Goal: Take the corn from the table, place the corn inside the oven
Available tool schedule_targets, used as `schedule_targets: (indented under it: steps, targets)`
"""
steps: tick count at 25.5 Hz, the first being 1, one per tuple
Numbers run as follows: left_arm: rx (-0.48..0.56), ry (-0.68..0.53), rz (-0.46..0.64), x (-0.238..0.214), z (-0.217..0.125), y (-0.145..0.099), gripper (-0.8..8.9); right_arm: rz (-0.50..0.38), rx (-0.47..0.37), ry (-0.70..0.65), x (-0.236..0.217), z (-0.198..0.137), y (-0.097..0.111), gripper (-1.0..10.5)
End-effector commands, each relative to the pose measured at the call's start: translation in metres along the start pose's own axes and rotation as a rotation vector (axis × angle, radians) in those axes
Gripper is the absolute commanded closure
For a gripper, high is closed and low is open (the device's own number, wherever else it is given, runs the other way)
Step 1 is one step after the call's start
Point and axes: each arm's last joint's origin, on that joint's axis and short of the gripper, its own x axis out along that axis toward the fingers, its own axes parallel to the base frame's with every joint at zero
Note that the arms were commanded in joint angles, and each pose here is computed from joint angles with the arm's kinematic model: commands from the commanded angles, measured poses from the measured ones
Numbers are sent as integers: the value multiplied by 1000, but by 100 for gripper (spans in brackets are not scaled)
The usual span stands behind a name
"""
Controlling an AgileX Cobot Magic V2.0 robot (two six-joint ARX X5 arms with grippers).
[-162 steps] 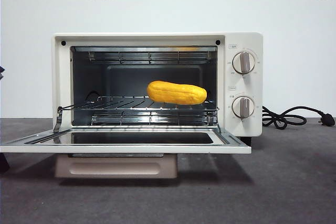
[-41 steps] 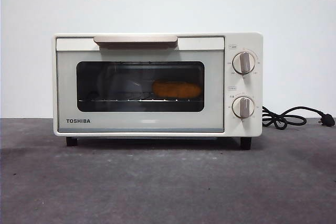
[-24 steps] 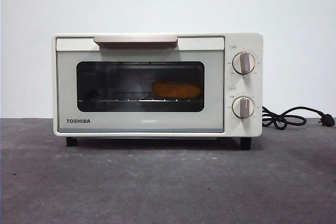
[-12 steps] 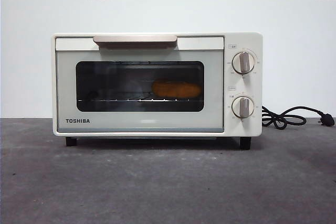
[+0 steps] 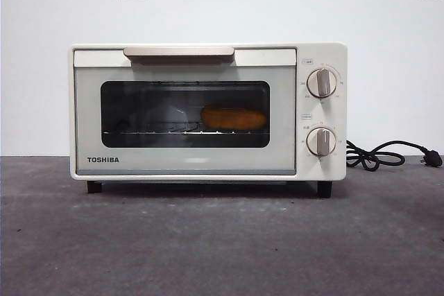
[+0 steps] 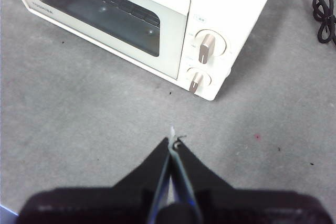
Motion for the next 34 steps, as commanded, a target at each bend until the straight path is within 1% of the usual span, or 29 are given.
schedule_targets:
  steps: [1,3,4,5,6,7,9,10,12,14,15,17,19,24,27,34]
  targets:
    - [-6,19,3,2,-3,0,817,-8,-59,-5,0,1,0,946]
    - [-7,35,3,3,-5,0,817,-51,-103,-81,3,8,1,946]
    - [-7,43,2,3,-5,0,817,-78,-131,-150,5,14,0,946]
    - [-8,51,2,4,-6,0,817,-101,-149,-215,9,19,-6,946]
    - [-8,61,2,4,-6,0,817,-89,-155,-262,14,20,-13,946]
    - [-9,68,2,5,-7,0,817,-43,-139,-293,23,19,-22,946]
    - [-9,78,2,5,-7,0,817,46,-59,-322,41,2,-47,946]
    - [-9,78,2,6,-7,0,817,51,-3,-315,48,-13,-60,946]
    - [-9,81,2,6,-8,0,817,16,79,-311,54,-36,-74,946]
    - [-9,81,2,6,-7,0,817,-57,156,-321,55,-61,-83,946]
    - [-9,81,2,6,-7,0,817,-88,177,-331,55,-72,-86,946]
    - [-9,80,2,6,-7,0,817,-148,198,-369,55,-95,-87,946]
    - [-10,80,2,6,-7,0,817,-191,208,-402,55,-114,-86,946]
    - [-9,80,2,6,-7,0,817,-248,212,-452,59,-154,-77,946]
    - [-9,80,2,6,-7,0,817,-262,212,-464,62,-170,-73,946]
    - [-9,80,2,6,-7,0,817,-250,223,-411,73,-195,-65,946]
